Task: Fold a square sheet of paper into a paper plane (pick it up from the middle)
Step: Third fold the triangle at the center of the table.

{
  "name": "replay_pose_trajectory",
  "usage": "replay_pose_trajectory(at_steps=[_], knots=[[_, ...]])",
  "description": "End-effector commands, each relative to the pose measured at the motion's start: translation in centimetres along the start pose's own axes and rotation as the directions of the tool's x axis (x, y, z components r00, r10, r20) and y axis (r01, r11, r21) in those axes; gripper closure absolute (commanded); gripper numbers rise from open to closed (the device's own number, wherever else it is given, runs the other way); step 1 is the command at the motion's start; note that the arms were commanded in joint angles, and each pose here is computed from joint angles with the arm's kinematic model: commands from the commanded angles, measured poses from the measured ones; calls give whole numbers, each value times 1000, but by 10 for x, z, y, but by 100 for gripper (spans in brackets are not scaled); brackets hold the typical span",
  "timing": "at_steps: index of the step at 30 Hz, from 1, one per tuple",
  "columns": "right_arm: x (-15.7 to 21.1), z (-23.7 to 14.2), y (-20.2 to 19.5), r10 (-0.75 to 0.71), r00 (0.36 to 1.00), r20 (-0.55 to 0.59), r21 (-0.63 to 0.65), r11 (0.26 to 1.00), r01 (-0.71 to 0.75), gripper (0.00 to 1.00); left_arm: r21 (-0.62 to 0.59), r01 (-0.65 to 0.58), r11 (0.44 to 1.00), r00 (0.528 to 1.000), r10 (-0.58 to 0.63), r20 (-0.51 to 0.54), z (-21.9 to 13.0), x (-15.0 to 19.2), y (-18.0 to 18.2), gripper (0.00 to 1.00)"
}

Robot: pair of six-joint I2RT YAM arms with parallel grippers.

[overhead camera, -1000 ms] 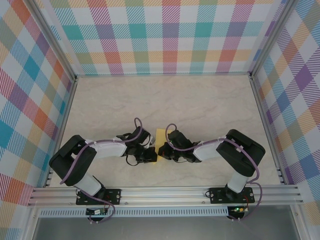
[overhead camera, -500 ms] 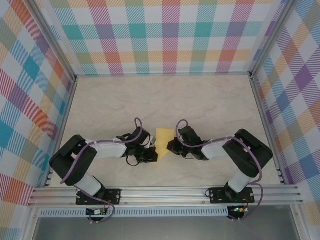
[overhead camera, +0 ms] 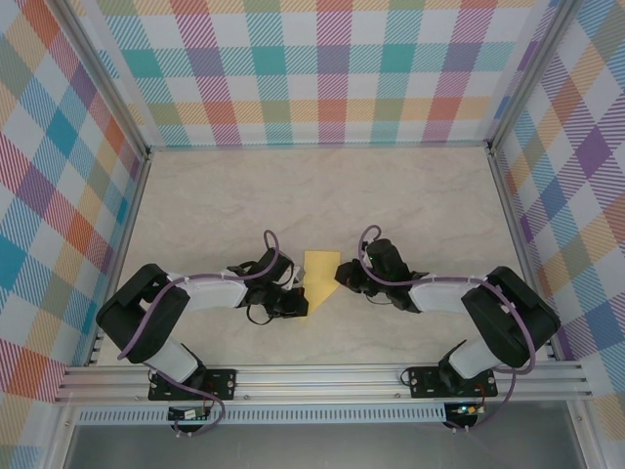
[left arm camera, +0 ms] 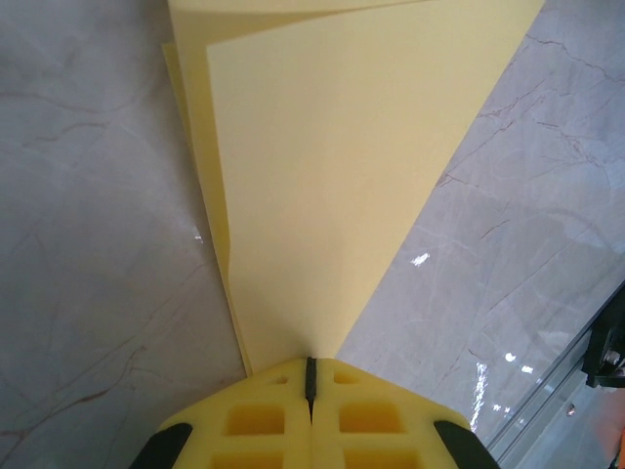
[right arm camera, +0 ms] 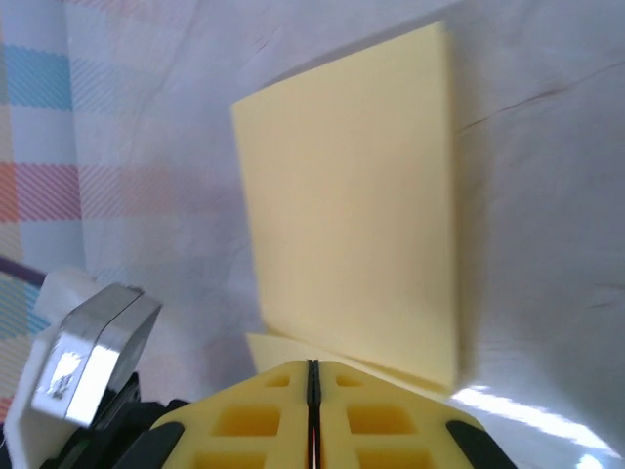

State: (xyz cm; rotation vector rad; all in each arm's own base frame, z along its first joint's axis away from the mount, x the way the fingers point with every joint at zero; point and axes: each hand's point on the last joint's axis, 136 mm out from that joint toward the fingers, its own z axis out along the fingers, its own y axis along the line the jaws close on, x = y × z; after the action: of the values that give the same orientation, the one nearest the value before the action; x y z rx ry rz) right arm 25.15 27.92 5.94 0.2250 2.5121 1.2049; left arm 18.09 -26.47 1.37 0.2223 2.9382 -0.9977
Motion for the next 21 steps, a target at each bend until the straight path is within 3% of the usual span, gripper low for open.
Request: replay_pose_trajectory(at_steps=[1,12,21], knots=[[17,12,8,-31,997,-74,-6,1000,31,90,-206,48,977,994,-67,-87,6,34,53,99],[21,22,-51,54,996,-71,197,980,-39,92,-212,32,977,993,-54,-102,4,37,53,98],[-13,-8,-47,59,998,4,178,982,-59,89,-200,24,980,995,-42,-86,0,35,49,98]])
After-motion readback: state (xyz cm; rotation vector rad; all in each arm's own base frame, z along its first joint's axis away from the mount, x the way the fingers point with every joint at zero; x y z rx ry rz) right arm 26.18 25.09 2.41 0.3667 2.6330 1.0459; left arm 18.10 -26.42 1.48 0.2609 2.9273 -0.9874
